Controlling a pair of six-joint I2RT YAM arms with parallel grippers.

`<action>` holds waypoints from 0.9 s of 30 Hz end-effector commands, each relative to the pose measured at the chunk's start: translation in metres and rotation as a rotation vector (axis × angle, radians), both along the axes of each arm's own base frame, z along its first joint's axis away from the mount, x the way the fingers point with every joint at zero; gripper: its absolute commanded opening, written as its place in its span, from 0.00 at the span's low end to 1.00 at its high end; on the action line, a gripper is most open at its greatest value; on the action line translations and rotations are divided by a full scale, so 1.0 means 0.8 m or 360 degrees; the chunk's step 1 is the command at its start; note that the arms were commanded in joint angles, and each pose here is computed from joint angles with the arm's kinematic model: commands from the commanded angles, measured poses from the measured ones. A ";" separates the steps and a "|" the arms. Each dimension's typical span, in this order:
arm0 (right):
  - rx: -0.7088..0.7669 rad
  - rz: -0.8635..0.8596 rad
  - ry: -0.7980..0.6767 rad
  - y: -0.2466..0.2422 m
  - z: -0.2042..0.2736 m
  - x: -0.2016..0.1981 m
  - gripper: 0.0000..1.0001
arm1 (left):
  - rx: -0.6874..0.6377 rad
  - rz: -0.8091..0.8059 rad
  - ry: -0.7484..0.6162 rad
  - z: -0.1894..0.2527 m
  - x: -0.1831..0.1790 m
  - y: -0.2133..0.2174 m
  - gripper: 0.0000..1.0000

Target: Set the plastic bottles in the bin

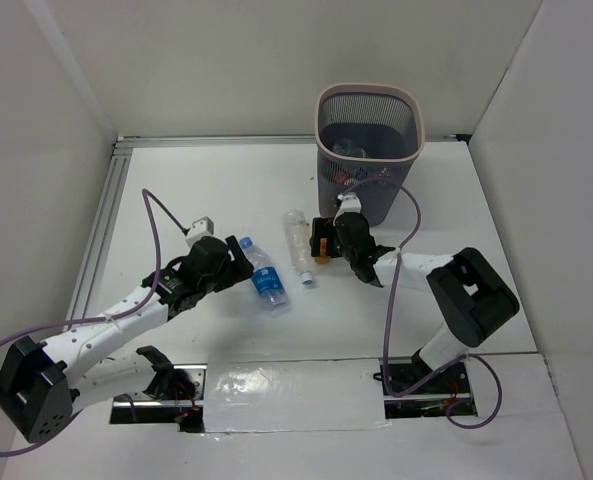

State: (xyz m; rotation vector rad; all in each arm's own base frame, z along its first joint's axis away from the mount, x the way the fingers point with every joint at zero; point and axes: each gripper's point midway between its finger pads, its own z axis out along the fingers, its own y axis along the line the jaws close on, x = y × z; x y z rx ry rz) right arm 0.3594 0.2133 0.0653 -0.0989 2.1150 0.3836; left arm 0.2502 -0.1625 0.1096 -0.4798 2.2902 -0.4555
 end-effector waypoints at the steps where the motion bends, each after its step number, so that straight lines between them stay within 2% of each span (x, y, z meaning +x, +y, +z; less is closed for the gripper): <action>1: 0.0054 -0.0023 -0.0152 0.008 0.027 0.027 0.90 | -0.0026 0.0027 -0.0049 0.007 0.008 -0.003 0.96; 9: 0.0036 -0.0010 -0.0111 0.007 0.008 0.022 0.83 | -0.0026 0.0027 -0.0049 0.004 0.007 -0.003 0.97; 27: -0.0021 0.0101 -0.0029 0.005 -0.033 -0.008 0.80 | -0.0077 0.0035 -0.0065 0.006 -0.004 0.002 0.97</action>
